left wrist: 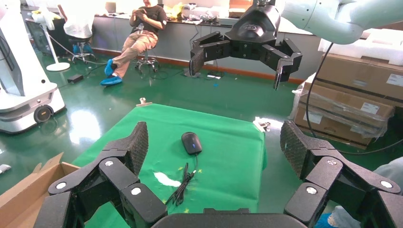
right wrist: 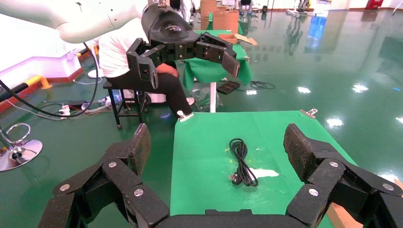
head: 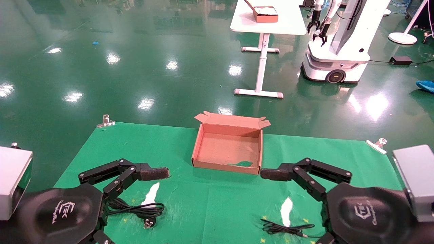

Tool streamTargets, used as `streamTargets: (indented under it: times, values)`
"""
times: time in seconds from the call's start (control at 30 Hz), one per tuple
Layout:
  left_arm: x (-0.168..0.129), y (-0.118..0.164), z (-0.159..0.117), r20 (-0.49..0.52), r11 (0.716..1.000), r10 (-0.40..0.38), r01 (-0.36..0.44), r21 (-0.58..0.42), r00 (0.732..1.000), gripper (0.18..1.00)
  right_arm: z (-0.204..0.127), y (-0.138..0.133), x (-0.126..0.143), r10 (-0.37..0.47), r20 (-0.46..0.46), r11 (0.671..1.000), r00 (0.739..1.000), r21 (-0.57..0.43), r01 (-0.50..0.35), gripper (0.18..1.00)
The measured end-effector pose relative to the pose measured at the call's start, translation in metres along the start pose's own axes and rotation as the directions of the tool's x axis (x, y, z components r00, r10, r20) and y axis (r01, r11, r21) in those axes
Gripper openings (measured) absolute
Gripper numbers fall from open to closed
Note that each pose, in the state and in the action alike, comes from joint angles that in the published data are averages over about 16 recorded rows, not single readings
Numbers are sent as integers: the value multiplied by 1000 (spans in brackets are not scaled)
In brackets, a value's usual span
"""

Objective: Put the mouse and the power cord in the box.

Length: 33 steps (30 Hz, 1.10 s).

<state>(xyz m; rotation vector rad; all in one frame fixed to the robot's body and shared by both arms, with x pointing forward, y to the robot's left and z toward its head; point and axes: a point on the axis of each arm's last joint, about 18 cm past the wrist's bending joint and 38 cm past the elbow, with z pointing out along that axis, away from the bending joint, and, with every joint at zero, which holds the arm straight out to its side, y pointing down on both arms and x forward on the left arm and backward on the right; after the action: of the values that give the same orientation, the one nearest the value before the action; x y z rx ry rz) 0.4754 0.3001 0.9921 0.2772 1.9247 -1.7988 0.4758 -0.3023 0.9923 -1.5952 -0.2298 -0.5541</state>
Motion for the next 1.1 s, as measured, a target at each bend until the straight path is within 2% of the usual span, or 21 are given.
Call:
streamTargets:
  times: [0.73,0.9,1.1]
  values:
    - [0,0,0,0,1000,7,-7,-3,1000,1000,0,0,0,0,0,1000,1000,-1,0,1001]
    - [-2,4,0,-2,999,32,-32,-41,999,1000,-1,3,1,-5,-4,1000,1000,-16,5,1001]
    - [-11,22,-1,5,989,60,-59,-135,998,1000,-6,17,7,-26,-10,997,1000,-75,25,1001]
